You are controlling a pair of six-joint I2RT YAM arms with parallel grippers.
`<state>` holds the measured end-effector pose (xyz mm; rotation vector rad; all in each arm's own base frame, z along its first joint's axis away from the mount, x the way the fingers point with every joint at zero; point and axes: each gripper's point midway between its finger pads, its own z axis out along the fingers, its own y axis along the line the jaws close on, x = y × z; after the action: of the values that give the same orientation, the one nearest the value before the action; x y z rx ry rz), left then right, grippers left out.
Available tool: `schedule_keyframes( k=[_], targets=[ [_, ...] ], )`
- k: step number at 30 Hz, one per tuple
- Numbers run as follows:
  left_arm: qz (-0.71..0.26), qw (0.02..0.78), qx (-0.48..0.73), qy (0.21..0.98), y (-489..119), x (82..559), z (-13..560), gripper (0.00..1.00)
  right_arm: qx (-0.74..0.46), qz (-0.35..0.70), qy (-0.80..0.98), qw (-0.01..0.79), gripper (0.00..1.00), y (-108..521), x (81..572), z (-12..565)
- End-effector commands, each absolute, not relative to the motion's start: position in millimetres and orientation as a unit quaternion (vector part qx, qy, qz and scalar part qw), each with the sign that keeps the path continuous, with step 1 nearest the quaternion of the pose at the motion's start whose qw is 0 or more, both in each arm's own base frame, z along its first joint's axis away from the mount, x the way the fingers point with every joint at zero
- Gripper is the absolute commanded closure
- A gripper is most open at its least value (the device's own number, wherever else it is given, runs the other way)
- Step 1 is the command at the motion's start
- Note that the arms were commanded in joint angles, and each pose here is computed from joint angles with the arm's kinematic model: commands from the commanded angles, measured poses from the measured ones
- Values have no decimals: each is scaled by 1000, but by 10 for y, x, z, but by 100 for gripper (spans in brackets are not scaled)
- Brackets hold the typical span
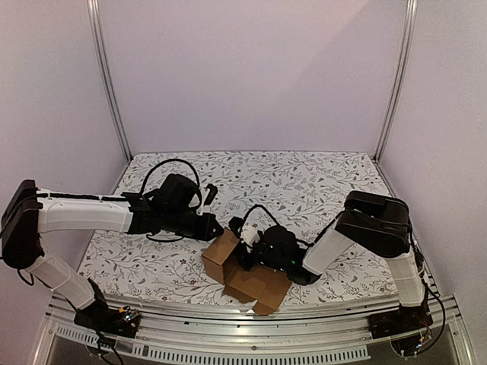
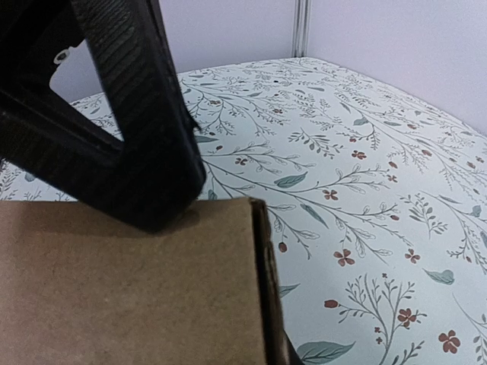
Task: Fold the paper box
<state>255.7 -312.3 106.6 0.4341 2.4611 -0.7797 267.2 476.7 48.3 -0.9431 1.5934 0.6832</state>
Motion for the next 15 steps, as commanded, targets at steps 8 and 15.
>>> schedule_keyframes(
  k=[8,15],
  targets=[
    [-286,230,167,915,-3171,2480,981,91,-394,289,674,553,100,4834,2708,453],
    [-285,225,168,917,-3179,2477,943,91,-381,289,676,561,76,4808,2744,499]
  ],
)
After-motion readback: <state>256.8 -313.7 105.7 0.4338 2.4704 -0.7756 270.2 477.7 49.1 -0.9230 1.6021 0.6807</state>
